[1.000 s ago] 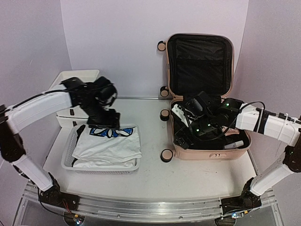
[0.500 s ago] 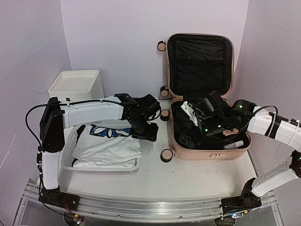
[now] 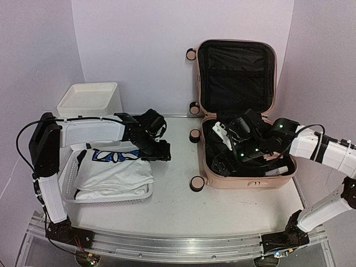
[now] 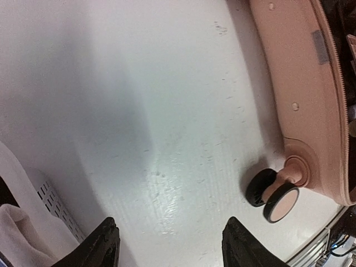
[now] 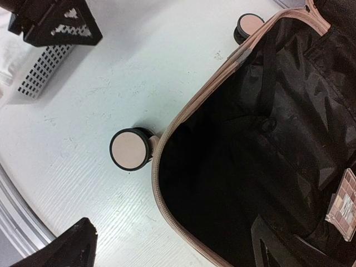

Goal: Open, take out, and arrange the luggage

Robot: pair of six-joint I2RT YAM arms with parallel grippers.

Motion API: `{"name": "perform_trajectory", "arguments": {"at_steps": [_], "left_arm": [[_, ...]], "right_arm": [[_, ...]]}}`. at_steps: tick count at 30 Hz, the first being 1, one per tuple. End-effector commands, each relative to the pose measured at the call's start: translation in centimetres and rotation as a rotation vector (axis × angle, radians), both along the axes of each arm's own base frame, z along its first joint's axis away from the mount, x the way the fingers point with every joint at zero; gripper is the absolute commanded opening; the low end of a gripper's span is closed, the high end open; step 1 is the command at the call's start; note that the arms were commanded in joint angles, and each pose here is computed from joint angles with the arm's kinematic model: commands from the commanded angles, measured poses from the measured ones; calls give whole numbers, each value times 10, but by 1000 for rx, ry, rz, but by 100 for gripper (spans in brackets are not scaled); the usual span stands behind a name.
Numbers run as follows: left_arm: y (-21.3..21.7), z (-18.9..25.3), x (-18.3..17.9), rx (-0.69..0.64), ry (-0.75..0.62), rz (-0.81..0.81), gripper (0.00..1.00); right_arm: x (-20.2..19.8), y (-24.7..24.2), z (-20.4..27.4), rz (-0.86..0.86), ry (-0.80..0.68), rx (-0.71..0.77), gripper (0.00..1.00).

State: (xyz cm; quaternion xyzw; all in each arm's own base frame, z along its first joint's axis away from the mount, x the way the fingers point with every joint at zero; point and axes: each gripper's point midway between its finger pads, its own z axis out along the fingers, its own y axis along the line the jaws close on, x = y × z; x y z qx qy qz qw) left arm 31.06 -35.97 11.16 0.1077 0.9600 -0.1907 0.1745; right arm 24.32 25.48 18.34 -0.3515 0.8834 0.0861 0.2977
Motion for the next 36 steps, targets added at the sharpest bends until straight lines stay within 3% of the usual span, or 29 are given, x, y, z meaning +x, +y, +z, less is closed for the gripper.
{"name": "perform_trajectory", "arguments": {"at_steps": [1,8,14,17,19,23,30,36], "left_arm": [[66,-17,-15,172,17,35,64],[106,-2,-51,194,-33,-50,62],[106,92,-45,106,-286,-178,67],[117,152,-19,86,-446,-134,75],[133,180,6,119,-529,-60,86],[168,216,65,174,-588,124,90],[210,227,151,108,-539,261,88],[210,206,186,99,-476,300,88]], "right_arm": [[7,7,9,-7,-12,23,98],[9,11,7,-2,-3,22,98],[11,15,7,0,1,23,98],[11,13,9,-4,-3,27,98],[10,14,10,-8,-1,33,98],[8,11,11,-23,6,49,98],[2,-1,18,-46,-17,62,98],[0,-11,20,-63,-35,49,98]]}}
